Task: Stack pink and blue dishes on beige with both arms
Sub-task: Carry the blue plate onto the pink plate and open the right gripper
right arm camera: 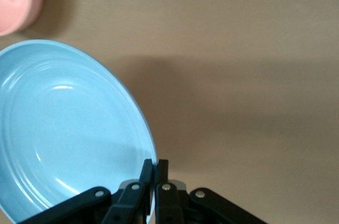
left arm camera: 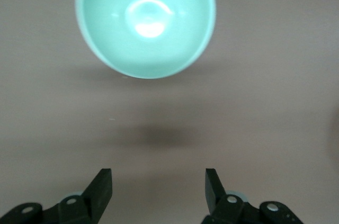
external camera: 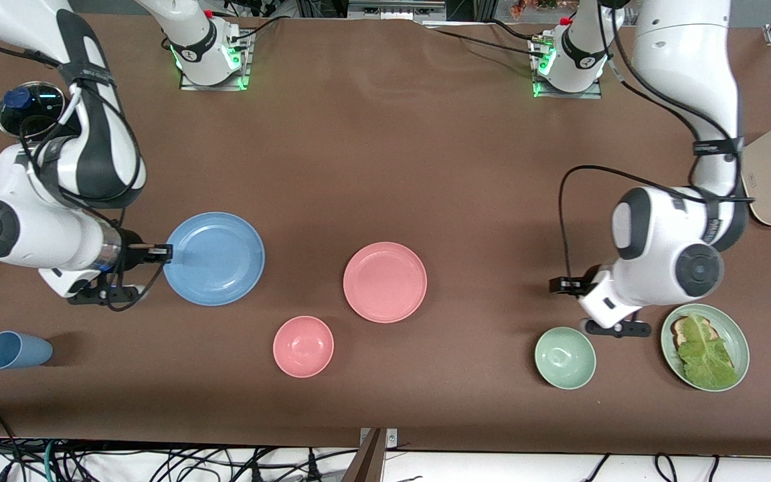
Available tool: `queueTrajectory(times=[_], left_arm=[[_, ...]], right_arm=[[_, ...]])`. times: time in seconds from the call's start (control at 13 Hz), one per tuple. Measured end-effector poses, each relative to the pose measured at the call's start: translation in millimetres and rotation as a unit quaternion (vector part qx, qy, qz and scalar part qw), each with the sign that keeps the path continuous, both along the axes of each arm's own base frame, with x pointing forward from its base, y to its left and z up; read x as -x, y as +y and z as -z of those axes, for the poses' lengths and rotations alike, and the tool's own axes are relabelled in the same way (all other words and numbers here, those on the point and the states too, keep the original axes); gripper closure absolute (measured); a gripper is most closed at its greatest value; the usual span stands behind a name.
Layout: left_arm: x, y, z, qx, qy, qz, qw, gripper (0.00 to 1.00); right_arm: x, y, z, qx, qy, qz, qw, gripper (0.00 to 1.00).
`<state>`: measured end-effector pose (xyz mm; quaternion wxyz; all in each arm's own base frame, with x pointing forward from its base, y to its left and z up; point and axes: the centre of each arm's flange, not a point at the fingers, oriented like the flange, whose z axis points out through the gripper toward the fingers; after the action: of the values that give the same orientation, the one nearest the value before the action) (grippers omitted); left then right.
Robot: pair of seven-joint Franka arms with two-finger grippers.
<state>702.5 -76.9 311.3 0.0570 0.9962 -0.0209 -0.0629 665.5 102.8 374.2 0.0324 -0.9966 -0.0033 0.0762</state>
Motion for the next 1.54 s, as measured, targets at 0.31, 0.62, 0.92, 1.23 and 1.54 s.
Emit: queueTrajectory(times=[0.31,0.62,0.92,1.23,1.54], left_arm=[[0,58,-10,0.030,0.005,0.004,1.000,0.17],[4,80,-34,0.030,0.003,0.016,0.999,0.00],[20,89,-87,0.045,-0.005,0.020,0.999,0.00],[44,102,-149,0.054,-0.006,0.018,0.998,0.00],[85,117,-226,0.064,0.000,0.017,0.998,0.00]], right_arm=[[22,114,-2,0.007,-0.007,0.038,0.999,0.96],[46,217,12,-0.006,-0.049,0.078,0.996,0.96],[67,290,53,-0.028,-0.079,0.111,0.990,0.96],[69,303,91,-0.033,-0.084,0.124,0.988,0.96],[67,305,115,-0.035,-0.087,0.126,0.988,0.96]])
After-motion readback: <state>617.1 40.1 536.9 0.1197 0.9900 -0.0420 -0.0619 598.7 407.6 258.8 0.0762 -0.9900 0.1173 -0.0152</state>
